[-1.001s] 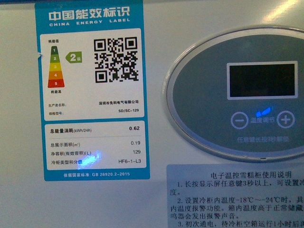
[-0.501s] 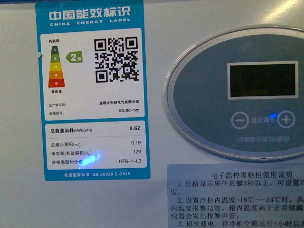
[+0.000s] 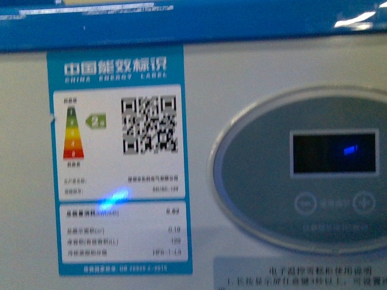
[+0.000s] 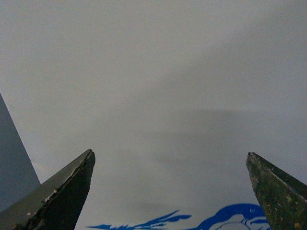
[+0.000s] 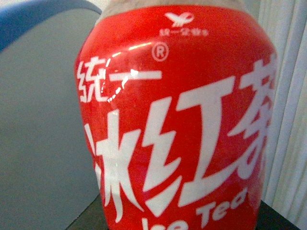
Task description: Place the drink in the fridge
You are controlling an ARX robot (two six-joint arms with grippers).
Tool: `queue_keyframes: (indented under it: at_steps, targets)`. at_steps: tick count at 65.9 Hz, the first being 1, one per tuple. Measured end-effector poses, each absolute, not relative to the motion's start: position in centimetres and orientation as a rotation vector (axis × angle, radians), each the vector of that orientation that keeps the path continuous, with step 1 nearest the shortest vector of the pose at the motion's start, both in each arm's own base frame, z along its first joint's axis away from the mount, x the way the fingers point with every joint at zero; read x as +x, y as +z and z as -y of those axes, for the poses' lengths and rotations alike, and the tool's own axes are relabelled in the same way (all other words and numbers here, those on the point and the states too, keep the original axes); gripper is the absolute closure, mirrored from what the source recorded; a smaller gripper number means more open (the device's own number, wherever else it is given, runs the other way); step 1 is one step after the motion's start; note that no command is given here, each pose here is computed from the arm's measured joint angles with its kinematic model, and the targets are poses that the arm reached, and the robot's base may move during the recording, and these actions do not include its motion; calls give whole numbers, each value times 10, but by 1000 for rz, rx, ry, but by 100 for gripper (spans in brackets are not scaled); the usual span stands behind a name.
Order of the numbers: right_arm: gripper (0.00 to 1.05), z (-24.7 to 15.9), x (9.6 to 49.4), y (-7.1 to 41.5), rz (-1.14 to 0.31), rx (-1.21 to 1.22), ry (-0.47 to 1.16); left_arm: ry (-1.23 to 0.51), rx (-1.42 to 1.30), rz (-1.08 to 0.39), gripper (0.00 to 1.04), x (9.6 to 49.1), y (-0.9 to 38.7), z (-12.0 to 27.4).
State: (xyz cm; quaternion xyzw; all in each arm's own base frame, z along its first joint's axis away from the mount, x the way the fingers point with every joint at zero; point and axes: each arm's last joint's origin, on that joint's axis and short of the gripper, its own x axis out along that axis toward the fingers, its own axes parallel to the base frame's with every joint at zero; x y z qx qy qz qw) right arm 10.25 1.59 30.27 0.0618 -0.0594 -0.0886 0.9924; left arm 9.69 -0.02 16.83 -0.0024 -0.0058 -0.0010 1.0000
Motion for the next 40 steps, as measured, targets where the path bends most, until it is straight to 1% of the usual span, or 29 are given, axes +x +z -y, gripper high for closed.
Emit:
queue_keyframes:
  at_steps: [40]
  targets:
    - [68,-16,102,303,119,121,-178,-2,-4,12,8,97,168,0]
